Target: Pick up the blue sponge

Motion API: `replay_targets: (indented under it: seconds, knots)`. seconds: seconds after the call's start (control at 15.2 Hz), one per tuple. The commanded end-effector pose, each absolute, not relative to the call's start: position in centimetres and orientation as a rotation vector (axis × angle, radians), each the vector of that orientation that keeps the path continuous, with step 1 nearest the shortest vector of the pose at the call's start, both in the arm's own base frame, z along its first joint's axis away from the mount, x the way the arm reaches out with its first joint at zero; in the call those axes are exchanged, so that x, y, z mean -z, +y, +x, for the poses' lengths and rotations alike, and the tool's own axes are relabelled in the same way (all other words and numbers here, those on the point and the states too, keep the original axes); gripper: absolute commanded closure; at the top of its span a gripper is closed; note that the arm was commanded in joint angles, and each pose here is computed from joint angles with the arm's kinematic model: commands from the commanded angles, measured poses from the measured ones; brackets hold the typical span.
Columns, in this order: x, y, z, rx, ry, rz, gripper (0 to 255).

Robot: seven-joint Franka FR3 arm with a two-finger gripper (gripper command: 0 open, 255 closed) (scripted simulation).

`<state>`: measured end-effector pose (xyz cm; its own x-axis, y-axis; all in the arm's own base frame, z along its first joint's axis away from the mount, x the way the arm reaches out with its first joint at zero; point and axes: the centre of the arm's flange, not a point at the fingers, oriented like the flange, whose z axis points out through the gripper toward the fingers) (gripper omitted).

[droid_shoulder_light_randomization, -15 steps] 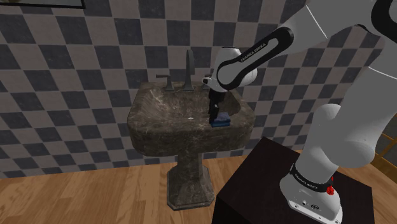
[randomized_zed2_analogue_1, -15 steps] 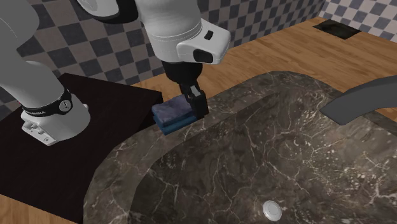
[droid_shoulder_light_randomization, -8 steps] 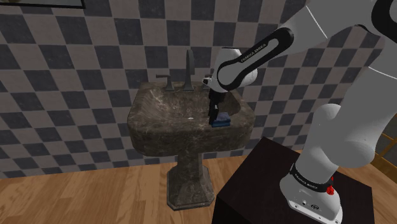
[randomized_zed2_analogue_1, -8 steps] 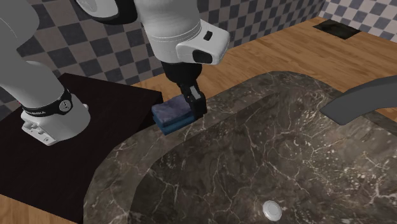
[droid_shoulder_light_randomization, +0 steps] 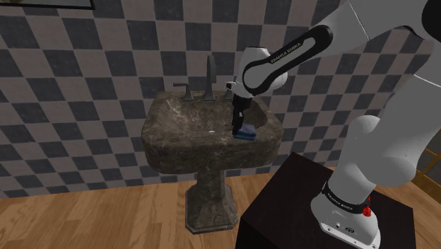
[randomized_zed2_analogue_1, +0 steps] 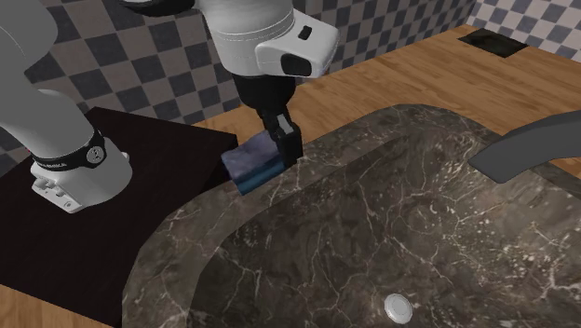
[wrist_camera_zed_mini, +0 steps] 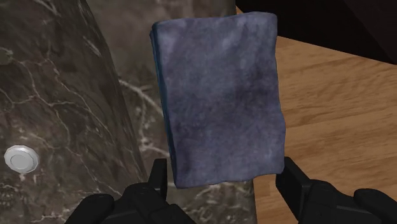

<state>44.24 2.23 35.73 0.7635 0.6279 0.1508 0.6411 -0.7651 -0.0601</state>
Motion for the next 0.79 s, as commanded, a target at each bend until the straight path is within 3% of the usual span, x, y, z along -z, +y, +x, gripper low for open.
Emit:
replay_targets:
  seconds: [0.0, 0.73]
  knots:
    - [-36.7, 2.3, 44.3, 0.185, -1.028, -2.848, 255]
    - [-41.6, 2.3, 44.3, 0.185, -1.028, -2.848, 255]
